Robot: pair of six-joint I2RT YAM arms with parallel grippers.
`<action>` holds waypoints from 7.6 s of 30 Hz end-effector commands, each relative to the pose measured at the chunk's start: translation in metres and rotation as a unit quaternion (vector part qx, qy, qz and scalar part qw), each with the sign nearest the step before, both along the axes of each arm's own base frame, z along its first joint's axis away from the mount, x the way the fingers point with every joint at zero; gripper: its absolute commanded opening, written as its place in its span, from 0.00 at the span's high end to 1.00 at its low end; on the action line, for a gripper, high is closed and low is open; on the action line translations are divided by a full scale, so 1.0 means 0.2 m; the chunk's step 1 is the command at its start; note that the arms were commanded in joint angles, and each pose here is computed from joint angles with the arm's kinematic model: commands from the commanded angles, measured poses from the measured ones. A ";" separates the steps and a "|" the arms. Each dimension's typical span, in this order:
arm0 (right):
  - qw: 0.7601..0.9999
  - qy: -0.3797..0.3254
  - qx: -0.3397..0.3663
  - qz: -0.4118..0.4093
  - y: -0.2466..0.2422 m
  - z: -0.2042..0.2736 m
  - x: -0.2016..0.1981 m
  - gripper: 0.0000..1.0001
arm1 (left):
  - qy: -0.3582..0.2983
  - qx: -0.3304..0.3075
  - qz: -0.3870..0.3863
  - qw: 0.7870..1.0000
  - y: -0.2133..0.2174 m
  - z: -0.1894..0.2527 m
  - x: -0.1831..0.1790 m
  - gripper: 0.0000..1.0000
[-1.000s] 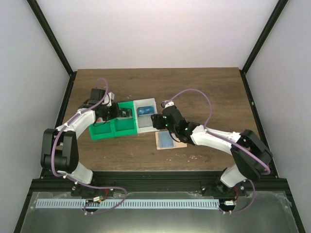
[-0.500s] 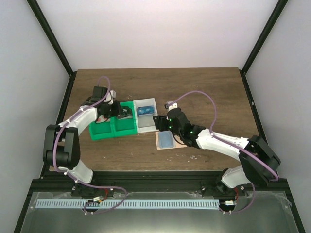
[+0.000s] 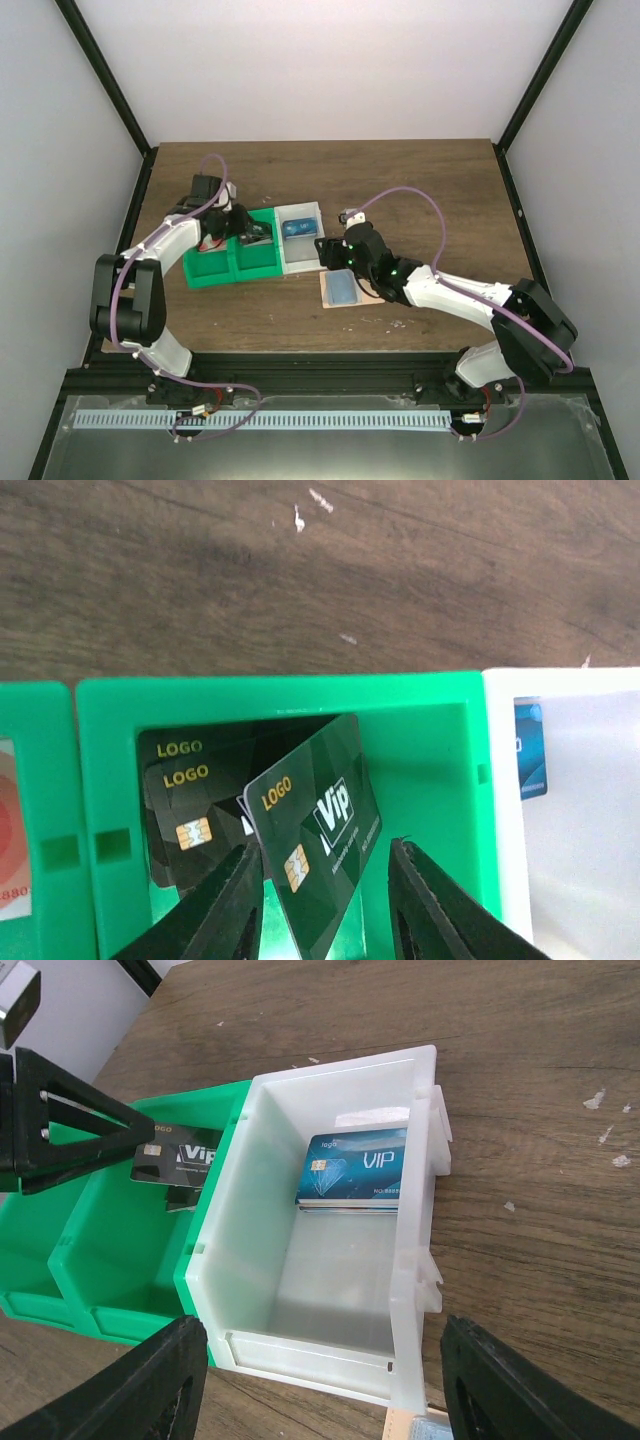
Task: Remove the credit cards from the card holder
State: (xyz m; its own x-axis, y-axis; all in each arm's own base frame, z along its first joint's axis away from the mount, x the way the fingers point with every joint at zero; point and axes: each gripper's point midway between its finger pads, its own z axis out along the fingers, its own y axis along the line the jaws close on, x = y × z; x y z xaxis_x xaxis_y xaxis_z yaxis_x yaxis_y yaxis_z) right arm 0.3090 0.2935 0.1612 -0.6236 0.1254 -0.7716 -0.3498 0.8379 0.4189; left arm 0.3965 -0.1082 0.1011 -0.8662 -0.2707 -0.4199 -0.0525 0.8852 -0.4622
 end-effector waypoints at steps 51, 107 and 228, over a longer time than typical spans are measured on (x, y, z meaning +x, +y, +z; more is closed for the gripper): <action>0.972 0.206 -0.112 0.005 -0.28 -0.70 -0.36 0.83 | -0.118 -0.184 -0.220 0.951 -0.55 0.42 -0.69 0.25; 0.957 0.257 0.032 0.130 -0.10 -0.56 -0.62 0.62 | 0.101 -0.351 -0.169 0.915 -0.98 -0.02 -0.97 0.05; 0.964 0.262 -0.004 0.048 -0.33 -0.65 -0.59 0.63 | 0.099 -0.266 -0.195 0.939 -0.90 -0.04 -1.00 0.05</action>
